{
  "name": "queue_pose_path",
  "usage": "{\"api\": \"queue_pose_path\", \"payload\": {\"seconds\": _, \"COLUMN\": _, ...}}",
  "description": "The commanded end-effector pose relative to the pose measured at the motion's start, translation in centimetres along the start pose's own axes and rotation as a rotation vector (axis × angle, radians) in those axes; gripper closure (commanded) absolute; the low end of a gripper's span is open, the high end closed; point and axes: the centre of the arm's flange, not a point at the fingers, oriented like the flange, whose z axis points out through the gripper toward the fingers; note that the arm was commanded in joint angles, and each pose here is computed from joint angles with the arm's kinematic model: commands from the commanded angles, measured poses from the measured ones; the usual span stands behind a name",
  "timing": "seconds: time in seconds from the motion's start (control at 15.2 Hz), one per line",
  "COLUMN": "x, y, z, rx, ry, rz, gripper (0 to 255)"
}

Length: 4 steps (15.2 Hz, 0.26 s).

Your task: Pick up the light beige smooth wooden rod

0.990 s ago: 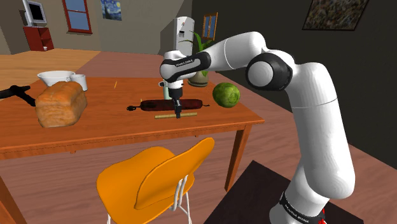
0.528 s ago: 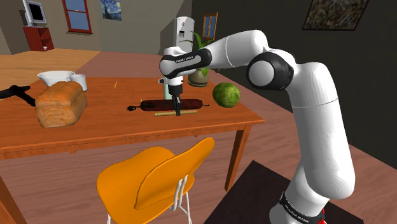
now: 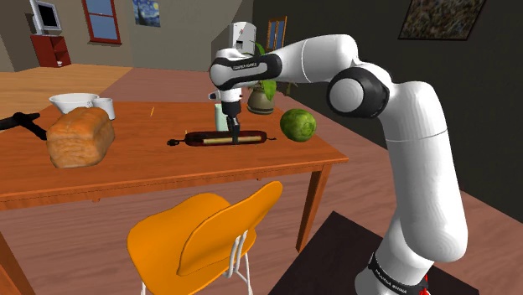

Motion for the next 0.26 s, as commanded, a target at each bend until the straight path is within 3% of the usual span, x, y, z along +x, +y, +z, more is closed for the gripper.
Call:
{"api": "queue_pose_path", "payload": {"seconds": 0.0, "x": -0.23, "y": -0.16, "z": -1.04, "rx": 0.000, "ry": 0.000, "rz": 0.000, "gripper": 255}}
{"api": "queue_pose_path", "payload": {"seconds": 0.2, "x": -0.29, "y": -0.22, "z": -1.65, "rx": 0.000, "ry": 0.000, "rz": 0.000, "gripper": 255}}
